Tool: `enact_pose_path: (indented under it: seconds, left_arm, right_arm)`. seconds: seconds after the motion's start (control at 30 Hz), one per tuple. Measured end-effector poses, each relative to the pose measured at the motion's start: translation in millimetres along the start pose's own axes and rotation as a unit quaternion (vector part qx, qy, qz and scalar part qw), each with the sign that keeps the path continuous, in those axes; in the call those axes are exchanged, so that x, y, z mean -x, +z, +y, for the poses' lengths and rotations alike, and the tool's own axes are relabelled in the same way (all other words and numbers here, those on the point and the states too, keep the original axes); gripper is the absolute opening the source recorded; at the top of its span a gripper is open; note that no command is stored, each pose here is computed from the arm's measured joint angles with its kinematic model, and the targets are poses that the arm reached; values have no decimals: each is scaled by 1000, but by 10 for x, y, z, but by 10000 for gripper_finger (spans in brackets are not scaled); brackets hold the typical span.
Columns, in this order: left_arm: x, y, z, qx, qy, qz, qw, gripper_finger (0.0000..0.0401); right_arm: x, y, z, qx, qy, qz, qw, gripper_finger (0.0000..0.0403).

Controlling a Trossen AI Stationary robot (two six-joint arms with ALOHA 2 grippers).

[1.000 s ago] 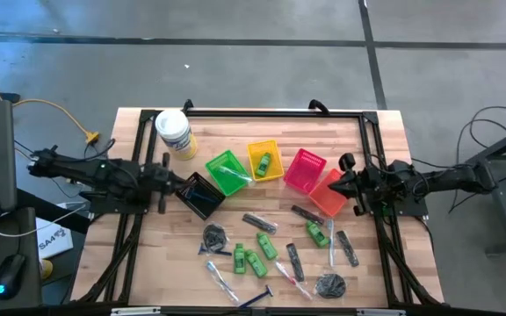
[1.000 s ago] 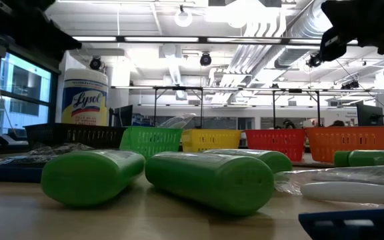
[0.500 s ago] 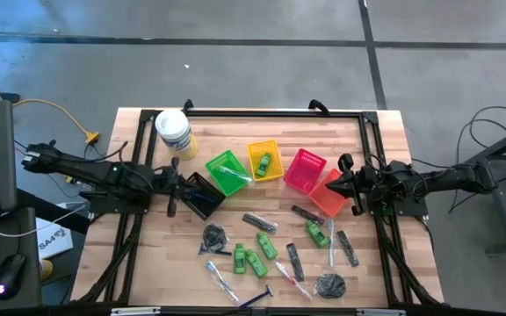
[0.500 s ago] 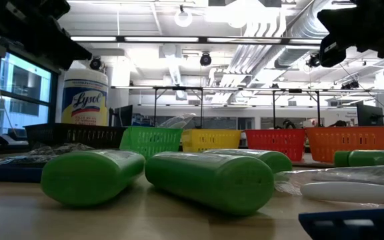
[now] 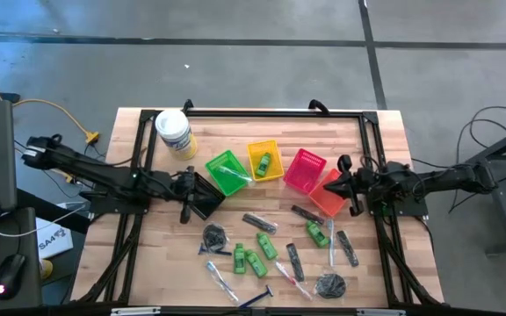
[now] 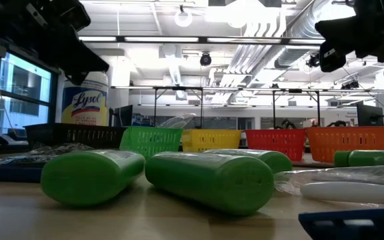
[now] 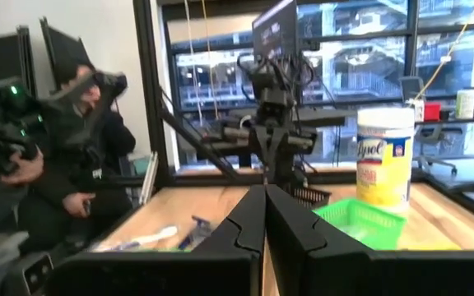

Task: Pick & Place Travel size toiletries
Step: Put the black hair comb into the red bin

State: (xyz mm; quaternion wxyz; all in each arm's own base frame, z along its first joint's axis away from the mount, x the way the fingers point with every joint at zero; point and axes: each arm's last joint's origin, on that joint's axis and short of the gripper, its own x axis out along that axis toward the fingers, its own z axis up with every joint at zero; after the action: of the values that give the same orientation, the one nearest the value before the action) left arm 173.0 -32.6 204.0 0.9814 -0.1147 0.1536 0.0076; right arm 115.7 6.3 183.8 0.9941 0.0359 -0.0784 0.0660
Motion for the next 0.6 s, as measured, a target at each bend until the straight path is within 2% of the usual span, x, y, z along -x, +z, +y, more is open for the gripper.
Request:
enact_pose_path:
  seconds: [0.27, 0.47, 0.6]
  left_arm:
    - [-38, 46, -24, 11, -9, -15, 1000, 0]
    - [-36, 34, -58, 25, -63, 4, 998, 0]
    - [-19, 8, -136, 5, -77, 8, 997, 0]
  right_arm:
    - [1, -33, 16, -2, 31, 19, 999, 3]
    - [1, -35, 9, -2, 18, 18, 1000, 3]
    - [1, -34, 8, -3, 18, 18, 1000, 3]
